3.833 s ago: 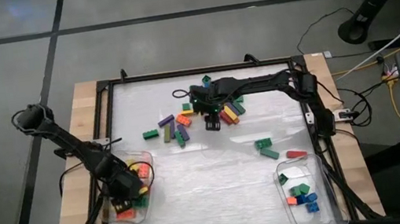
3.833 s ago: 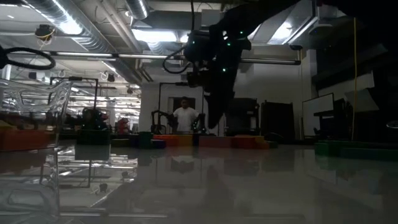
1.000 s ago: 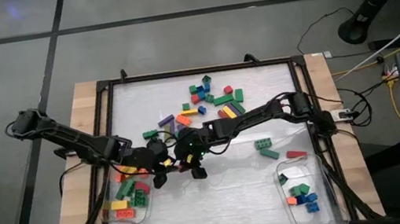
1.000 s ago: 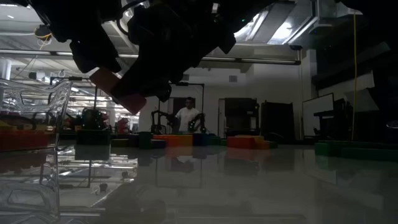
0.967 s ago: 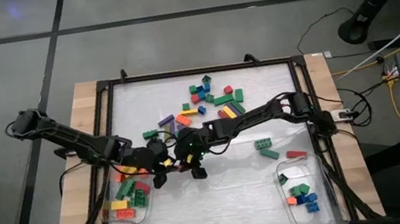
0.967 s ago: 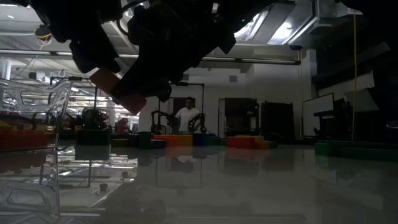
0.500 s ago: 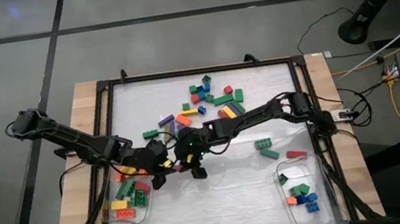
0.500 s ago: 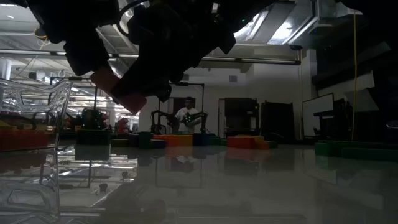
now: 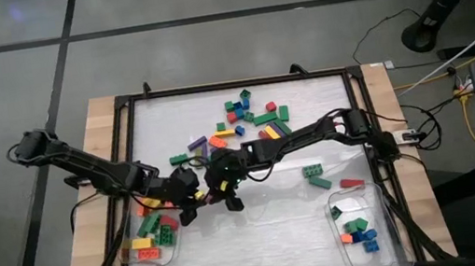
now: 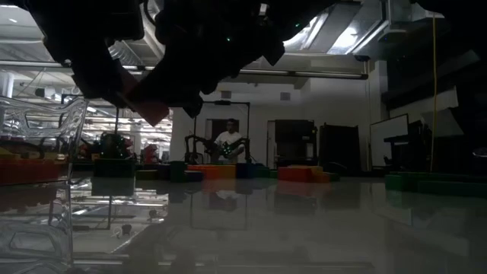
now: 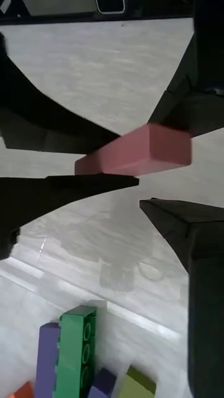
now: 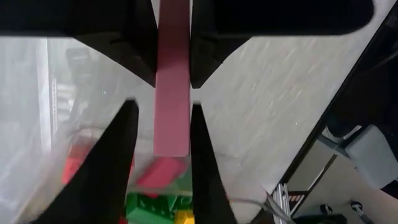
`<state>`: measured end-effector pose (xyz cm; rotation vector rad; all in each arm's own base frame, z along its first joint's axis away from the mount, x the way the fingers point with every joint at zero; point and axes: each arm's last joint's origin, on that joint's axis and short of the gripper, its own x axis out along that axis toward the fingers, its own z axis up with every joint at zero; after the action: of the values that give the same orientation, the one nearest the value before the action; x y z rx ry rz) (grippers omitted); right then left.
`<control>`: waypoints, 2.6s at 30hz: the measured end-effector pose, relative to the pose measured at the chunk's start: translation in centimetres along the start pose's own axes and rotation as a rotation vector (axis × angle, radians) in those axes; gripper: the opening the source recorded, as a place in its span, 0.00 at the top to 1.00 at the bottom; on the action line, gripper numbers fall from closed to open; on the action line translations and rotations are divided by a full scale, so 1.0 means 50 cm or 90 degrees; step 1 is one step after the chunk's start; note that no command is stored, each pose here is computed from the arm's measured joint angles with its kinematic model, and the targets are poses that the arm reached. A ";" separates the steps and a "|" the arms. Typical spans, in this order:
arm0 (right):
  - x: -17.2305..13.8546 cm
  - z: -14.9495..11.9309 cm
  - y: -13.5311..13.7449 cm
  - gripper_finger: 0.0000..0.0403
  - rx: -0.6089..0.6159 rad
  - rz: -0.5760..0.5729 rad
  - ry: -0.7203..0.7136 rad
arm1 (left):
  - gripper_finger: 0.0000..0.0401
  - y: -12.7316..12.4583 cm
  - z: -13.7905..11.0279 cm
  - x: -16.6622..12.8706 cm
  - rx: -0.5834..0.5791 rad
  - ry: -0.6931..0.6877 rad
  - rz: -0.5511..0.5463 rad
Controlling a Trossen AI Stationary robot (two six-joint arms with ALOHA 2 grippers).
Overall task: Sort blocks by size
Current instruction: Put the large pink wooden block into the left transparent bin
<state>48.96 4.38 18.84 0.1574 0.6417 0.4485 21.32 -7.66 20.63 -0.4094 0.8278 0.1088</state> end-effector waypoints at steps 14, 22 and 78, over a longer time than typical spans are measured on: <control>-0.003 0.001 0.001 0.84 0.008 -0.004 0.025 | 0.65 -0.001 0.000 0.012 0.016 0.002 0.004; -0.003 0.000 0.001 0.84 0.009 -0.008 0.028 | 0.72 -0.002 0.001 0.012 0.019 -0.002 0.002; -0.189 -0.047 0.029 0.51 0.148 -0.180 0.606 | 0.58 0.045 -0.143 -0.156 -0.247 0.395 0.004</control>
<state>40.31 1.42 22.48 0.0617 1.6311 0.1484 10.53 -7.91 21.32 -0.8291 1.4264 0.1524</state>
